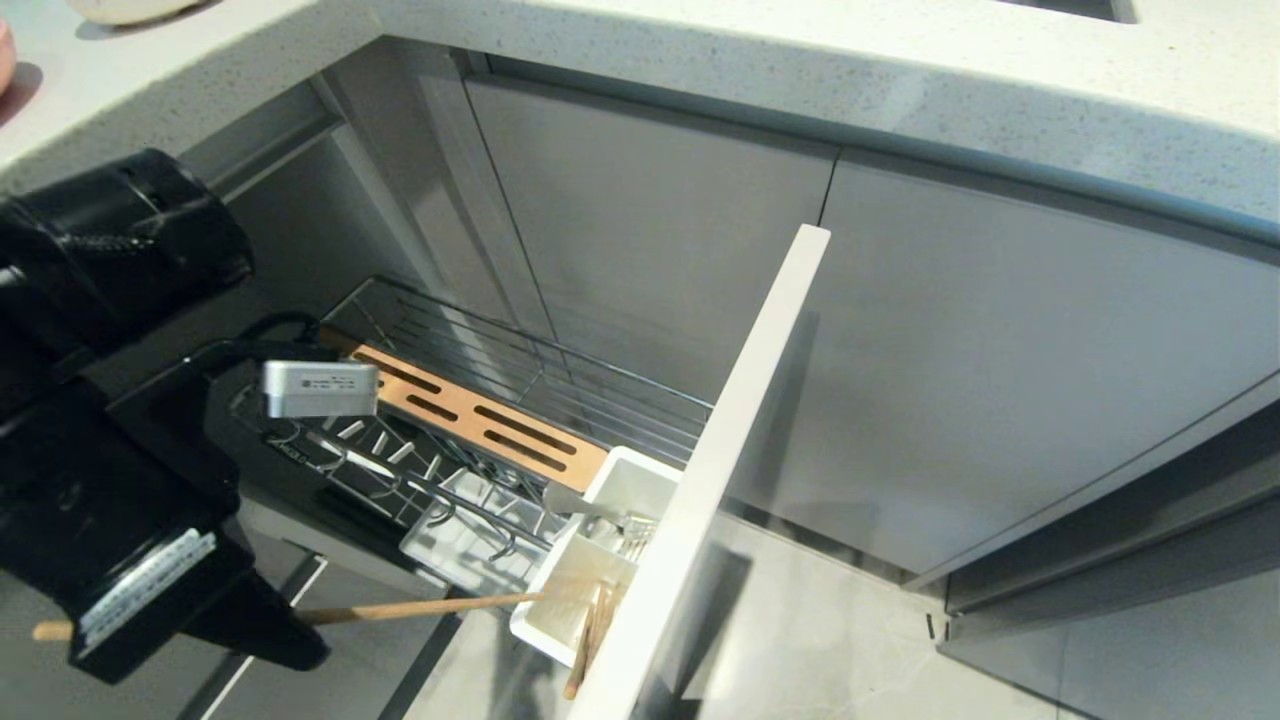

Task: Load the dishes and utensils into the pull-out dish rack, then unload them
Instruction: Pick up the chopsticks and place it in the cupboard

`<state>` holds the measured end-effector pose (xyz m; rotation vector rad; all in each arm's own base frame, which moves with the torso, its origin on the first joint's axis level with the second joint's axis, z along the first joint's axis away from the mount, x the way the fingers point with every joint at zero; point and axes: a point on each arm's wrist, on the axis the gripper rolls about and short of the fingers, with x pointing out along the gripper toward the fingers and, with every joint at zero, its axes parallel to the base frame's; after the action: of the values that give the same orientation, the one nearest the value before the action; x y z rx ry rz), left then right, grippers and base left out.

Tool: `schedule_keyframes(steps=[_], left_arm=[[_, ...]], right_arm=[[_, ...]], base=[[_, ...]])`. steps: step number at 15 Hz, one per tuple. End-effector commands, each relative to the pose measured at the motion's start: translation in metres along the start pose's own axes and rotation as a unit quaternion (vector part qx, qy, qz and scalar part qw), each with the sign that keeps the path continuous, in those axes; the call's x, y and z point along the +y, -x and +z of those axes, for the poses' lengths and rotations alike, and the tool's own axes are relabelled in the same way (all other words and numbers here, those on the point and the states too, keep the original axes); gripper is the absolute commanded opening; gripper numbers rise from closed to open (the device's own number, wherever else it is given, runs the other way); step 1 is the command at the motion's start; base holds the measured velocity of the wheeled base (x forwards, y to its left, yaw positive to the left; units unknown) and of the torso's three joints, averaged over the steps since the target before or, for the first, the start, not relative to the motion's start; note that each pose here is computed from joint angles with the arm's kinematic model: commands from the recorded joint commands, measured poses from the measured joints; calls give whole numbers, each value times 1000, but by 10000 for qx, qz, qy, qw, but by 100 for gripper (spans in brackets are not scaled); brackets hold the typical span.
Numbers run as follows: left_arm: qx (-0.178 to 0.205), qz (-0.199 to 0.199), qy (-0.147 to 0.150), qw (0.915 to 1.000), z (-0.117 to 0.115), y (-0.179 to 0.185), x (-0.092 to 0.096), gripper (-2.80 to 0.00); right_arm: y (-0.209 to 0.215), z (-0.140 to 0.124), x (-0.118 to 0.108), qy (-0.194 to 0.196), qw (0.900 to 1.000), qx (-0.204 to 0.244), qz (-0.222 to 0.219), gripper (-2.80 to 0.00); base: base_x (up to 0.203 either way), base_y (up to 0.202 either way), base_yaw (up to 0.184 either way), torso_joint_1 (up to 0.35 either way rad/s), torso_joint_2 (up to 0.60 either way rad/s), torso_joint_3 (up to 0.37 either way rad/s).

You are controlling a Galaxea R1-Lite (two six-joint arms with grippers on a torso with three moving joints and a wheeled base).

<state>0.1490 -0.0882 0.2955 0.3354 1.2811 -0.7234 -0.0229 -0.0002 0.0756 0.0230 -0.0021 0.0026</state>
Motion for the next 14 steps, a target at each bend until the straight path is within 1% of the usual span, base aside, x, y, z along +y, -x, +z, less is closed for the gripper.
schedule_keyframes(steps=[1,3,5,9,12,13,14], left_arm=[[174,-70,2,9998,8,-10,1,-280],[60,-71,60,9999,17,-16,3,-280],[-10,-87,199,9998,24,-21,5,-280],[218,-178,228,9993,37,-35,7,-280],[362,-433,269,9980,46,-46,9,-280],[378,-495,305,9976,49,-49,9,-280],[404,-590,423,9965,54,-52,10,-280]], right_arm=[[0,0,0,0,10000,11,2,-280],[0,0,0,0,10000,11,2,-280],[0,0,0,0,10000,11,2,-280],[0,0,0,0,10000,11,2,-280],[0,0,0,0,10000,11,2,-280],[0,0,0,0,10000,11,2,-280],[0,0,0,0,10000,11,2,-280]], base=[[0,0,0,0,0,0],[0,0,0,0,0,0],[0,0,0,0,0,0],[0,0,0,0,0,0],[0,0,0,0,0,0],[0,0,0,0,0,0],[0,0,0,0,0,0]])
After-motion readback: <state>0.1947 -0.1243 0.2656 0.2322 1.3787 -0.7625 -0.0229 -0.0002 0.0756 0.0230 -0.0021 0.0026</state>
